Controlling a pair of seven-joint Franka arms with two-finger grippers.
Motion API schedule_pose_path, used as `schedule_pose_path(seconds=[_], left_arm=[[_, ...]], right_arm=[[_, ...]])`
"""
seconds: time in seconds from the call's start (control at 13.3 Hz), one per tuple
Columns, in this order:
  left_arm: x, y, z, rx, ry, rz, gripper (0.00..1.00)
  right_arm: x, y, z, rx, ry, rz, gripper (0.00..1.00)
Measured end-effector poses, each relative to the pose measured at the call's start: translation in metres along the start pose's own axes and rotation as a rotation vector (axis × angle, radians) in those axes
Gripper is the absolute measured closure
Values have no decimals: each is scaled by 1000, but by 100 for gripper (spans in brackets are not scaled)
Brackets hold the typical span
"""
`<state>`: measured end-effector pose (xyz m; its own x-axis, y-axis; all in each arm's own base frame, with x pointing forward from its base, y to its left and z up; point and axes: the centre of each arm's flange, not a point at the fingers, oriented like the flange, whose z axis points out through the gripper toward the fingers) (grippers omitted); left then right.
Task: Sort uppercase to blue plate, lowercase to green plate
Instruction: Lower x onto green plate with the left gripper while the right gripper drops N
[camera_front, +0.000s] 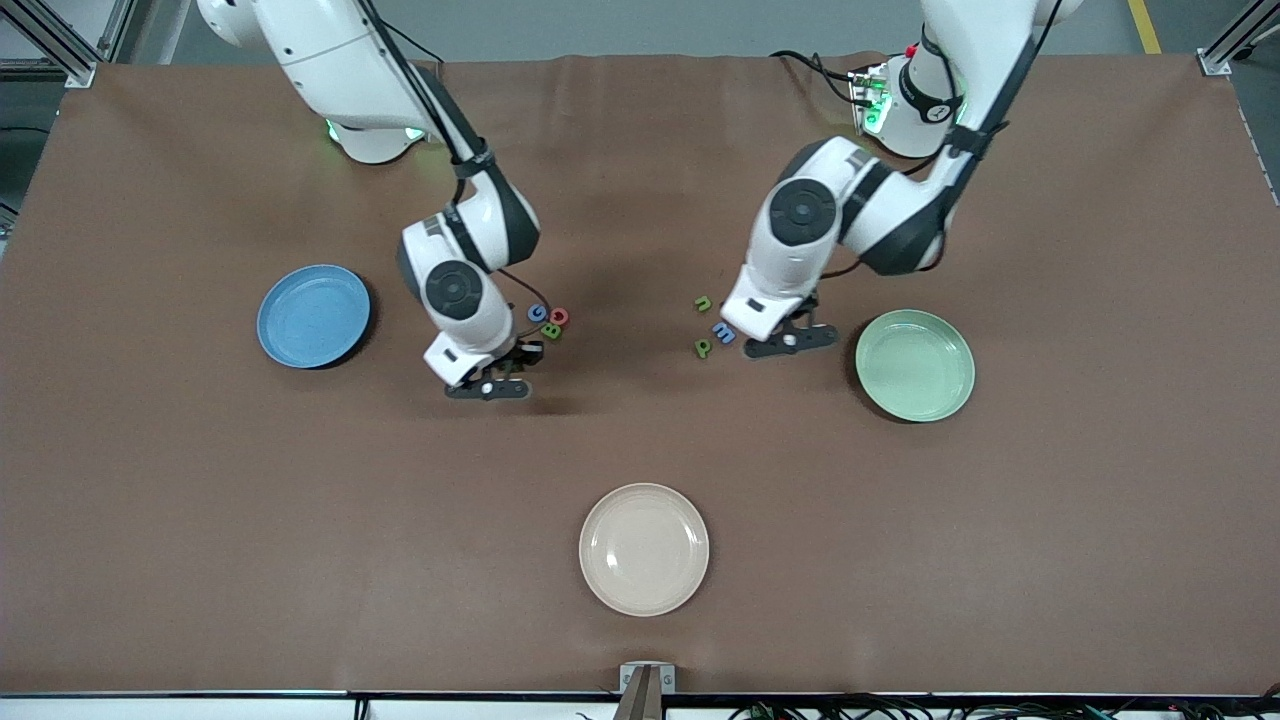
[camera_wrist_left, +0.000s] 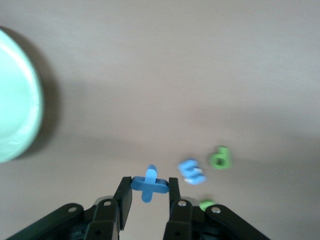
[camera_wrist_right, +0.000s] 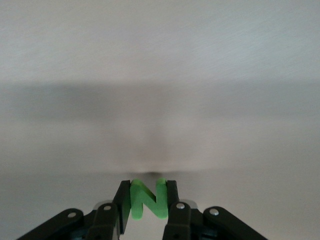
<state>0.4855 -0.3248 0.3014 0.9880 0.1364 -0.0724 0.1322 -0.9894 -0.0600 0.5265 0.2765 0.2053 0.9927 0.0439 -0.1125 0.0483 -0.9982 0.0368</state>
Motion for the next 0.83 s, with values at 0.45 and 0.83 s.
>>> schedule_pose_path(seconds=[0.45,0.83], left_arm=[[22,-131,22,27,-20,41,66],[35,-185,56,-25,23,62,66]], right_arm=[[8,199,-38,27,-75,-190,67],[-43,275,-22,-5,-127,-224,67]])
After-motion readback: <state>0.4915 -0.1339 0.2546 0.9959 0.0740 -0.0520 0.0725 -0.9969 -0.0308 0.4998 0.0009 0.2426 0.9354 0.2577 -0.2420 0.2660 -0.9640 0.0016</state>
